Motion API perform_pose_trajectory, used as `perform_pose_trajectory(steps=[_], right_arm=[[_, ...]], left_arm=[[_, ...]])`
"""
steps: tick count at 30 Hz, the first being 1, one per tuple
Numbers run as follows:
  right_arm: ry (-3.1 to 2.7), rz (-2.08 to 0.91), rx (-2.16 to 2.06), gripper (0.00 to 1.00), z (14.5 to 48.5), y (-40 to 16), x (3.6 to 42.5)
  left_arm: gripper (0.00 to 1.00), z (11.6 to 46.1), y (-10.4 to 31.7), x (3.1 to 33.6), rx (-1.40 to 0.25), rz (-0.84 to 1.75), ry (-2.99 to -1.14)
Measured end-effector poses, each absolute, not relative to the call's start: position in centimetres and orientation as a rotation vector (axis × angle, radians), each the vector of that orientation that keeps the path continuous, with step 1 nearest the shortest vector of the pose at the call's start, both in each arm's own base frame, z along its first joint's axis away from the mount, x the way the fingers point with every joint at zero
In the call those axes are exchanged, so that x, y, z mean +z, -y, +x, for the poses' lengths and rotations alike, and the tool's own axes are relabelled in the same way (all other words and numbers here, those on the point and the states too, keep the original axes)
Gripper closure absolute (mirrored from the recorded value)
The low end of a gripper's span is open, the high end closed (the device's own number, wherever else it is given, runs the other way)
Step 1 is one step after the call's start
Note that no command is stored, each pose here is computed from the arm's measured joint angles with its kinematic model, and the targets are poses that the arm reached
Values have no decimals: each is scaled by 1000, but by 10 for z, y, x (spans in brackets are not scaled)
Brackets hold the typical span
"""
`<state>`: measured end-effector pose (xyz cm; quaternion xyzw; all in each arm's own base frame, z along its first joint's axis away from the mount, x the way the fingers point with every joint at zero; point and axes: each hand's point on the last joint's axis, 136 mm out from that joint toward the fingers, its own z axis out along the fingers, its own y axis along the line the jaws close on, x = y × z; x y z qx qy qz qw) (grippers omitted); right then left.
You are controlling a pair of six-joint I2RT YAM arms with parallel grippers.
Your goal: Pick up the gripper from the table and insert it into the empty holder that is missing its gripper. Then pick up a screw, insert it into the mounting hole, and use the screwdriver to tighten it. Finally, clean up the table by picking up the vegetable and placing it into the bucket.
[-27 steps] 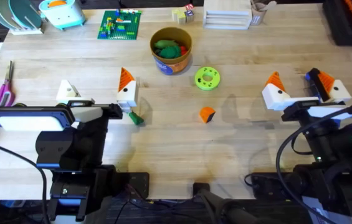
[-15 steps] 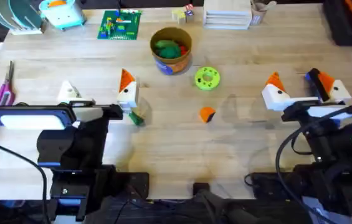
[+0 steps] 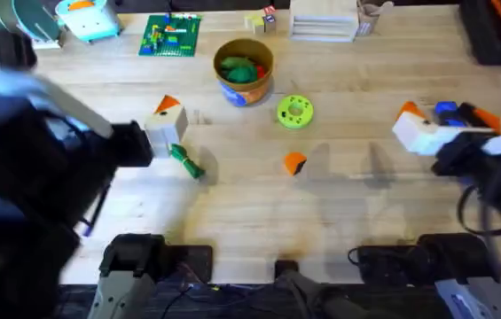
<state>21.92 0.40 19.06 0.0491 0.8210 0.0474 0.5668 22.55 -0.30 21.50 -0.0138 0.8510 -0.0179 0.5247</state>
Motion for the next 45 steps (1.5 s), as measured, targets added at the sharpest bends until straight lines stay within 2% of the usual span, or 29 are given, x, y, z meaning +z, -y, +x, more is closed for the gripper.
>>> perform_pose_trajectory(steps=[5, 8, 18, 24, 25, 26, 31, 32, 37, 39, 42, 43, 45], right_arm=[[-2046, 130, 110, 11, 215, -4, 233], [-2113, 126, 102, 11, 217, -4, 246], [-2165, 89, 78, 11, 222, -4, 248], [-2166, 86, 76, 11, 221, -4, 248], [-2166, 86, 76, 11, 221, -4, 248], [-2167, 86, 76, 11, 221, -4, 248], [-2166, 85, 75, 10, 221, -4, 248], [-2166, 85, 75, 11, 221, -4, 248], [-2166, 85, 75, 10, 221, -4, 248], [-2166, 85, 75, 10, 221, -4, 248], [-2167, 84, 75, 10, 221, -4, 248], [-2166, 82, 74, 10, 221, -4, 248], [-2167, 81, 74, 10, 221, -4, 248]], left_arm=[[8, 232, 16, 228, -130, -2, -2311], [8, 247, 28, 234, -214, 25, -2385], [8, 234, 55, 178, -455, 23, -2753], [4, 245, 58, 166, -485, 18, -2788], [38, 246, 58, 167, -491, 17, -2779], [151, 247, 59, 168, -497, 15, -2771], [935, 254, 65, 174, -538, 51, -2726], [866, 256, 66, 175, -543, 68, -2715], [65, 269, 77, 186, -628, 100, -2630], [14, 279, 84, 195, -681, 105, -2568], [7, 300, 96, 218, -773, 119, -2431], [7, 314, 108, 241, -858, 167, -2304], [7, 320, 113, 255, -897, 199, -2230]])
